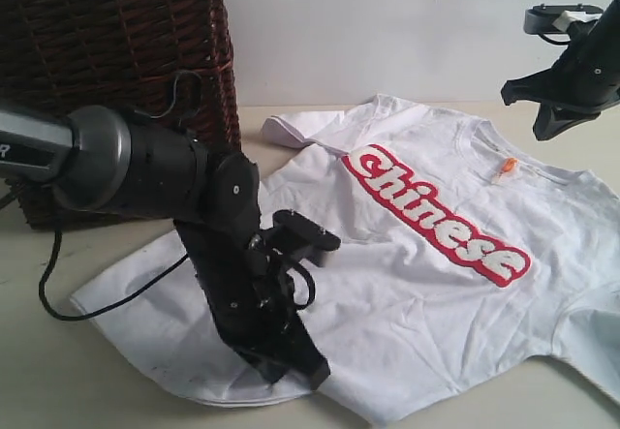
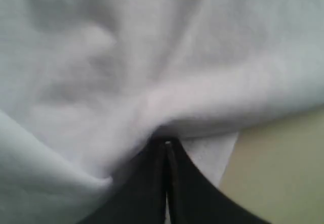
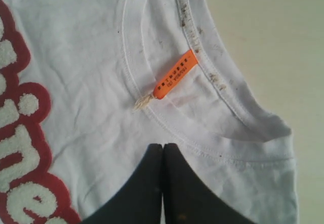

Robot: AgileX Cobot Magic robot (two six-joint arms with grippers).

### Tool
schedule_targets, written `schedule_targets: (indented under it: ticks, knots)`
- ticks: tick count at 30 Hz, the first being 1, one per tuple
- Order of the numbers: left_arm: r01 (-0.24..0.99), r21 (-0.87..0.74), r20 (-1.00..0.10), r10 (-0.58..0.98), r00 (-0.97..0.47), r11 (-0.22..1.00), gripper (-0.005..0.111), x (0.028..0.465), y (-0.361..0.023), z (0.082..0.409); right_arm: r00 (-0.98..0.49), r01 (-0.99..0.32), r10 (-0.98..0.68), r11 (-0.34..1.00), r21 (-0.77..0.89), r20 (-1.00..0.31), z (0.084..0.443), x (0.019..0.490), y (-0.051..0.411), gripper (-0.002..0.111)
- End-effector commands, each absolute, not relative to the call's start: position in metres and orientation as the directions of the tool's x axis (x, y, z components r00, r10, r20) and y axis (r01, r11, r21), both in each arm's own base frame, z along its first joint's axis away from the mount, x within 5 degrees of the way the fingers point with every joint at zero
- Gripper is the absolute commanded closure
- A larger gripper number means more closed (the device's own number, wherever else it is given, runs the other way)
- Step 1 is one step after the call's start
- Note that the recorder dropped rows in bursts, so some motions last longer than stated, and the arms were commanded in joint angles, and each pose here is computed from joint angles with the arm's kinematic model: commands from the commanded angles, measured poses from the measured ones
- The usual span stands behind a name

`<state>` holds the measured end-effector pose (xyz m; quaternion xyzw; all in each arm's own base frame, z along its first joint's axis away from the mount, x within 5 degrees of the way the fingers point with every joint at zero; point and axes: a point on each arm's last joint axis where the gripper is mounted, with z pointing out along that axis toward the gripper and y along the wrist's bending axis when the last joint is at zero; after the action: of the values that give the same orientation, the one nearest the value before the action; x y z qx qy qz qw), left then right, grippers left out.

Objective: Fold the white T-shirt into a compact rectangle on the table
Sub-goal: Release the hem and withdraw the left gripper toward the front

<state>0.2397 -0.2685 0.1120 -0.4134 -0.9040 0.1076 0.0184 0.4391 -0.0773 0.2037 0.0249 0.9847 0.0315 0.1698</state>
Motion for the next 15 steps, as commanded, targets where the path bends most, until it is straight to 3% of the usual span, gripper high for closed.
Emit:
schedule_targets:
  ticks: [1, 15]
  knots:
    - [0.811, -0.23, 0.094, 0.841, -0.532, 0.539, 0.107, 0.19, -0.253, 0.122, -0.937, 0.023, 0.045, 0.997, 0.069, -0.347, 0.203, 0.44, -0.076, 0.108]
    - [0.783, -0.355, 0.136, 0.857, -0.497, 0.51, 0.107, 0.148, -0.221, 0.137, -0.936, 0.028, 0.058, 0.995, 0.092, -0.348, 0.203, 0.44, -0.075, 0.108]
